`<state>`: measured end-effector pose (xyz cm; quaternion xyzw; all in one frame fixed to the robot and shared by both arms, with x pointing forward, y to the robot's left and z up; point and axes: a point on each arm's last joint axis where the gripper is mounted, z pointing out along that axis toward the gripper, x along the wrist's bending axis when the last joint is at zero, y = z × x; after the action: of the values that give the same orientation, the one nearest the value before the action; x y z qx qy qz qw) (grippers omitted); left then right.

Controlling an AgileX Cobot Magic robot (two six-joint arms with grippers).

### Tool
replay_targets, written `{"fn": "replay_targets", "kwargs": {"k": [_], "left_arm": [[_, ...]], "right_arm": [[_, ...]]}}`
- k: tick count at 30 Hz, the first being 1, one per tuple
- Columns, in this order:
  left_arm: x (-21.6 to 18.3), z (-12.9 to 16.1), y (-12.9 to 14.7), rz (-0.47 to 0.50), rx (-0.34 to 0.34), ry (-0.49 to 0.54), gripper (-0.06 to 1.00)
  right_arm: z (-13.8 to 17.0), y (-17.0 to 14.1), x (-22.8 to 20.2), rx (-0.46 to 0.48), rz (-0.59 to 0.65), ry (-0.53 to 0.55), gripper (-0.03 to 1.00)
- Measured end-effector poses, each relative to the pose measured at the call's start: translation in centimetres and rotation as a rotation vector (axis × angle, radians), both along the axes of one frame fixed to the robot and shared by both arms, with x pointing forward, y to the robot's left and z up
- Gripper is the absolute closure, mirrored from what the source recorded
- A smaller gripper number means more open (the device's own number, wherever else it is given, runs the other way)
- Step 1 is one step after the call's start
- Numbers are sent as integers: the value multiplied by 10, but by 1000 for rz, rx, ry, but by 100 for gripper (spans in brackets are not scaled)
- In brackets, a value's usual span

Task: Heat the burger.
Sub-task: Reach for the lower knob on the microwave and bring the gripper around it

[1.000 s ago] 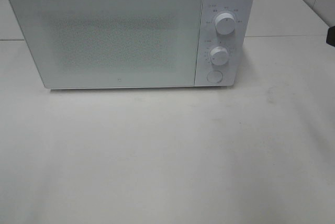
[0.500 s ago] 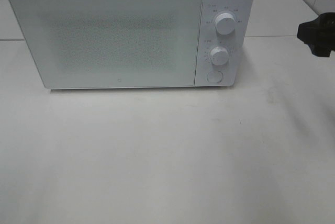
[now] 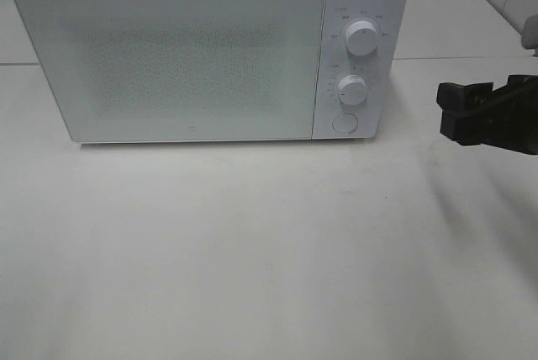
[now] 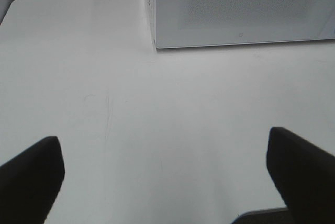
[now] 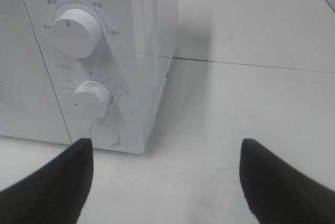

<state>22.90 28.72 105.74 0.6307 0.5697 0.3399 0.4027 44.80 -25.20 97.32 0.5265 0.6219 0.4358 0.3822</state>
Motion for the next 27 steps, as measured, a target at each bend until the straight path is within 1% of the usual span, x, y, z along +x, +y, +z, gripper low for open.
{"fn": "replay_targets", "kwargs": {"k": [2, 8, 10, 12, 16, 20, 27], "left_arm": [[0, 0, 0, 0, 0, 0, -4], [0, 0, 0, 0, 0, 0, -4], [0, 0, 0, 0, 0, 0, -4], [0, 0, 0, 0, 0, 0, -4], [0, 0, 0, 0, 0, 0, -4], [0, 0, 0, 0, 0, 0, -4], [0, 0, 0, 0, 0, 0, -4]], "right_arm": [[-5, 10, 0, -7, -21, -32, 22], [-9, 21, 0, -17, -38, -58, 22], [-13, 30, -1, -16, -67, -81, 22], [-14, 33, -1, -16, -74, -87, 22], [-21, 46, -4, -37, -85, -118, 22], [-25, 52, -5, -49, -85, -129, 22], [-39, 61, -5, -101, -85, -139, 22]]}}
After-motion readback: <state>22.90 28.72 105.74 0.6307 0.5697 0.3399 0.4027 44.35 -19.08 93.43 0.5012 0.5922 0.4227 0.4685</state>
